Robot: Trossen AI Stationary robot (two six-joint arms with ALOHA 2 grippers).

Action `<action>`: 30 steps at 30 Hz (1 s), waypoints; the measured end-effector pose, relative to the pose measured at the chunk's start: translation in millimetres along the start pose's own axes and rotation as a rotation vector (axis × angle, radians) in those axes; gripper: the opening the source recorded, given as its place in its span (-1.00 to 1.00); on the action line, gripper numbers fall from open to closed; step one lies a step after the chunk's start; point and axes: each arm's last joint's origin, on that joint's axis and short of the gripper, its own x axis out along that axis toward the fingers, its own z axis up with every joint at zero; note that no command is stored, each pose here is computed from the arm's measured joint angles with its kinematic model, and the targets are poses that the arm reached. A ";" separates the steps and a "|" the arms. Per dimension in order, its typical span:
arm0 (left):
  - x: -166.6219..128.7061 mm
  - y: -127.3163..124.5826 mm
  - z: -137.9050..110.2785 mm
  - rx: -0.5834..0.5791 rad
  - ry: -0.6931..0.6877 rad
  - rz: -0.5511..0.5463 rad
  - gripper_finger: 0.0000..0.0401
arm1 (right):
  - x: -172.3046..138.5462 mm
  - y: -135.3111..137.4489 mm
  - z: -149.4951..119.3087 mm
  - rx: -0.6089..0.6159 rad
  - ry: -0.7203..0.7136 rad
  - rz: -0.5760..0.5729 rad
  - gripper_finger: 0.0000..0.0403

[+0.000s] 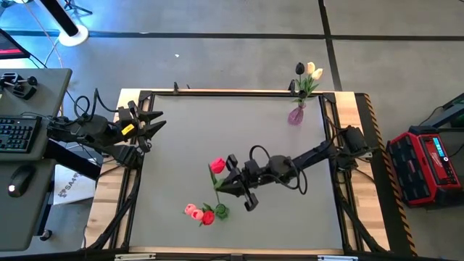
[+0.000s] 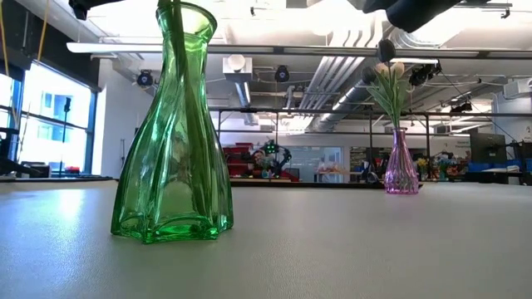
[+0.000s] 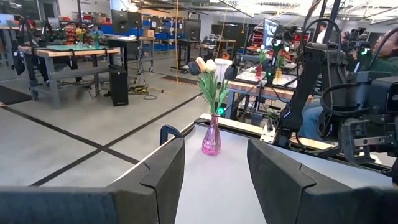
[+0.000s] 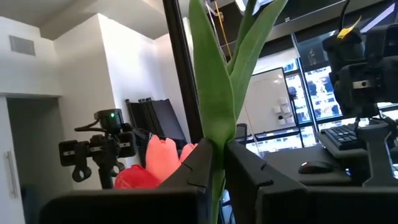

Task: Sort flowers into vase by color
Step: Put the red flower into the green vase

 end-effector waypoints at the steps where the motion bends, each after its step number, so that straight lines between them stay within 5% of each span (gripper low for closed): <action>1: 0.0 0.0 0.0 0.000 0.000 0.000 -0.19 | -0.1 -1.2 0.4 -0.002 -0.001 -0.003 -0.89; 30: 0.1 0.0 -0.1 0.000 0.001 0.000 -0.19 | -0.6 -10.1 18.0 -0.043 0.099 -0.022 -0.89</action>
